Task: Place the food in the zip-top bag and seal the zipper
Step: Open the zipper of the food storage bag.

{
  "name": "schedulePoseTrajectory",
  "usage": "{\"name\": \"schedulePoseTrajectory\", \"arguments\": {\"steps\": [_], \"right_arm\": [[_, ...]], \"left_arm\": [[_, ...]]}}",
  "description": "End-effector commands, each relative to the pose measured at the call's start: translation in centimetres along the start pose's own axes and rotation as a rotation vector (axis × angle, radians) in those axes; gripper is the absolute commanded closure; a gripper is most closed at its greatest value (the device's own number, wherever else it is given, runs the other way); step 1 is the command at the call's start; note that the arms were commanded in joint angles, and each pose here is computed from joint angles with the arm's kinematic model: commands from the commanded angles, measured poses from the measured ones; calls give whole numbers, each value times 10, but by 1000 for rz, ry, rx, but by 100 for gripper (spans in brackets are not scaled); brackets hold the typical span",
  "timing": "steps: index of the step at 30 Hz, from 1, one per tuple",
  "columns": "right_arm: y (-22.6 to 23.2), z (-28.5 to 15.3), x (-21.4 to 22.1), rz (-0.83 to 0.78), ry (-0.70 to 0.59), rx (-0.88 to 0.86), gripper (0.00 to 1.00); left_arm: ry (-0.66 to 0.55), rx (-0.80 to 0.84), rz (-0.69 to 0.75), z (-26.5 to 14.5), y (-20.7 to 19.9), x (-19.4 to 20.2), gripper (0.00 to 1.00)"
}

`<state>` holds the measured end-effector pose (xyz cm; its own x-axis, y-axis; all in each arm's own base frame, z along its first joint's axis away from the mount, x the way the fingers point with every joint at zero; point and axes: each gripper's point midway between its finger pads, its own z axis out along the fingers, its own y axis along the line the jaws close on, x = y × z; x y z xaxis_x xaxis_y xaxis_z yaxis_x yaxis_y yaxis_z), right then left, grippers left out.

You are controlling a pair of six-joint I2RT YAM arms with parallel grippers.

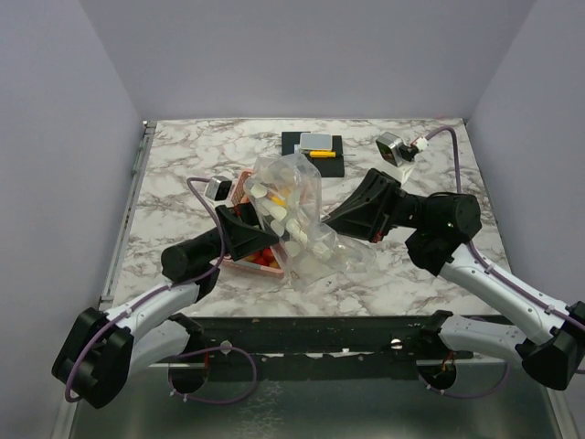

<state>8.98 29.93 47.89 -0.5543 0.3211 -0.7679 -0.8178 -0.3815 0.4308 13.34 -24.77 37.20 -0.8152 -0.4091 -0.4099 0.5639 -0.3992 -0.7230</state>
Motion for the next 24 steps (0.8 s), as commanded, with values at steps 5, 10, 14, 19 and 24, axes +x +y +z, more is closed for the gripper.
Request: {"name": "schedulePoseTrajectory", "arguments": {"steps": [5, 10, 14, 19, 24], "right_arm": [[12, 2, -10, -84, -52, -27, 99], [10, -4, -7, -99, -55, 21, 99], [11, -11, -4, -117, -50, 67, 99], [9, -22, 3, -131, -43, 128, 99], [0, -35, 12, -133, -33, 215, 99]], "left_arm": [[38, 347, 268, -11, -94, 21, 5], [46, 357, 274, -13, -98, 25, 19], [45, 357, 273, -14, -98, 26, 42], [47, 356, 272, -14, -98, 26, 68], [45, 359, 274, -15, -99, 26, 89]]}}
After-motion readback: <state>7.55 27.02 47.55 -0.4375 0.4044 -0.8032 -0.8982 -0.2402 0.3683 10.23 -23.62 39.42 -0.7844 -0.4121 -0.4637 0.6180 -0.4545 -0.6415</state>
